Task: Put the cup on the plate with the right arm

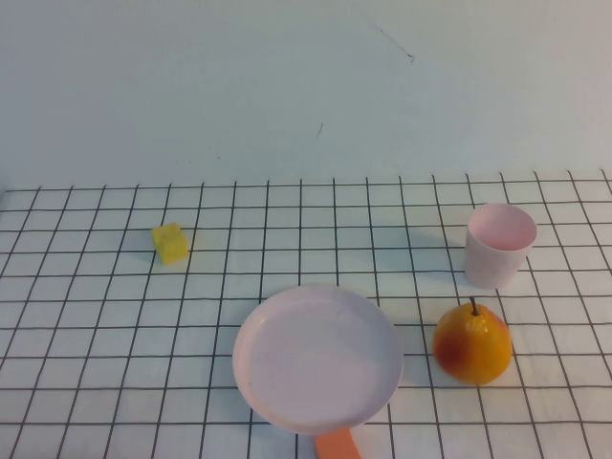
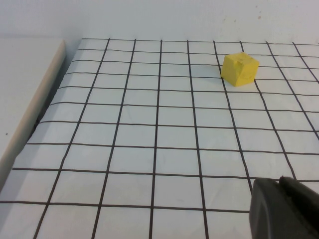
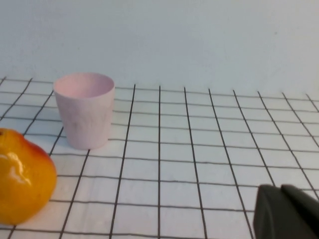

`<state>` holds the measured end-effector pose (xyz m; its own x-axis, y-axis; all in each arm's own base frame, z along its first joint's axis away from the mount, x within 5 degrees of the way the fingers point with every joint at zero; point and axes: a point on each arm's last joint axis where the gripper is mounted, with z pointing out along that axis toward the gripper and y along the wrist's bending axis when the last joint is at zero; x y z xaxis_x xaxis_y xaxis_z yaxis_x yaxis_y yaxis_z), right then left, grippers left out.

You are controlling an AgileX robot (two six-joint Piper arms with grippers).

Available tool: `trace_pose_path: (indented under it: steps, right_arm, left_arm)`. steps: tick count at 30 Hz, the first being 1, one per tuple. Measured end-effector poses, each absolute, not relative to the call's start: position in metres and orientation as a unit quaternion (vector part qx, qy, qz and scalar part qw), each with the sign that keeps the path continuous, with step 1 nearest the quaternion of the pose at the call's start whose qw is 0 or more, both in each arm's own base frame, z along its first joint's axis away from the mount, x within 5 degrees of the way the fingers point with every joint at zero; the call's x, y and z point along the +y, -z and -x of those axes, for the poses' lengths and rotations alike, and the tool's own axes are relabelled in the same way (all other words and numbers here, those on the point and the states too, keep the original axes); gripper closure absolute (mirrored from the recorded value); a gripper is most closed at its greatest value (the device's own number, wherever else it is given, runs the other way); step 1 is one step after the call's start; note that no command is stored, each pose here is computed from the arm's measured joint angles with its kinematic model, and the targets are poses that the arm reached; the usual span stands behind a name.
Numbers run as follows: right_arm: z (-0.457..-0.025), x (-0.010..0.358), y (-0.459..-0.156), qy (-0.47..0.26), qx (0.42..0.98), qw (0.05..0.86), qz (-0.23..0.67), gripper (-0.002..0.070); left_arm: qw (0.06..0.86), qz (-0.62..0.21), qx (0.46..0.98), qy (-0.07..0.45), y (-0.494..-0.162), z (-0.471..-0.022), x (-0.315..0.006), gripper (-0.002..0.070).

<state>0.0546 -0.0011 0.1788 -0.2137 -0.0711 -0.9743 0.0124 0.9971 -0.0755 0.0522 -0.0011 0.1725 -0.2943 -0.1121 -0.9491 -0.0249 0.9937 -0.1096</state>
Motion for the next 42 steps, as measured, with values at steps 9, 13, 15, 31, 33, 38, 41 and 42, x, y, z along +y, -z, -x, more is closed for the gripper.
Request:
trace_pose_path:
  steps: [9,13,15,31,33,38,41,42]
  right_arm:
    - [-0.056,-0.001,-0.185,0.036,0.754,0.655,0.017,0.0678]
    - [-0.057,-0.002,-0.202,0.043,0.690,0.722,0.013,0.0678]
    - [-0.054,-0.003,-0.218,0.046,0.625,0.779,0.006,0.0678]
    - [-0.031,-0.002,-0.297,0.060,0.517,0.854,0.010,0.0678]
    - [-0.027,-0.001,-0.321,0.060,0.529,0.846,0.013,0.0678]
    - [-0.046,-0.001,-0.360,0.022,0.632,0.775,0.001,0.0678]
    - [-0.069,0.001,-0.379,0.007,0.695,0.719,0.004,0.0678]
    - [-0.080,0.001,-0.385,0.008,0.716,0.698,0.013,0.0678]
  left_arm:
    - [0.592,0.043,0.804,0.037,-0.172,-0.052,-0.001,0.0678]
    - [0.592,0.043,0.804,0.037,-0.172,-0.052,-0.001,0.0678]
    - [0.592,0.043,0.804,0.037,-0.172,-0.052,-0.001,0.0678]
    - [0.592,0.043,0.804,0.037,-0.172,-0.052,-0.001,0.0678]
    - [0.592,0.043,0.804,0.037,-0.172,-0.052,-0.001,0.0678]
    - [0.592,0.043,0.804,0.037,-0.172,-0.052,-0.001,0.0678]
    - [0.592,0.043,0.804,0.037,-0.172,-0.052,-0.001,0.0678]
    - [0.592,0.043,0.804,0.037,-0.172,-0.052,-0.001,0.0678]
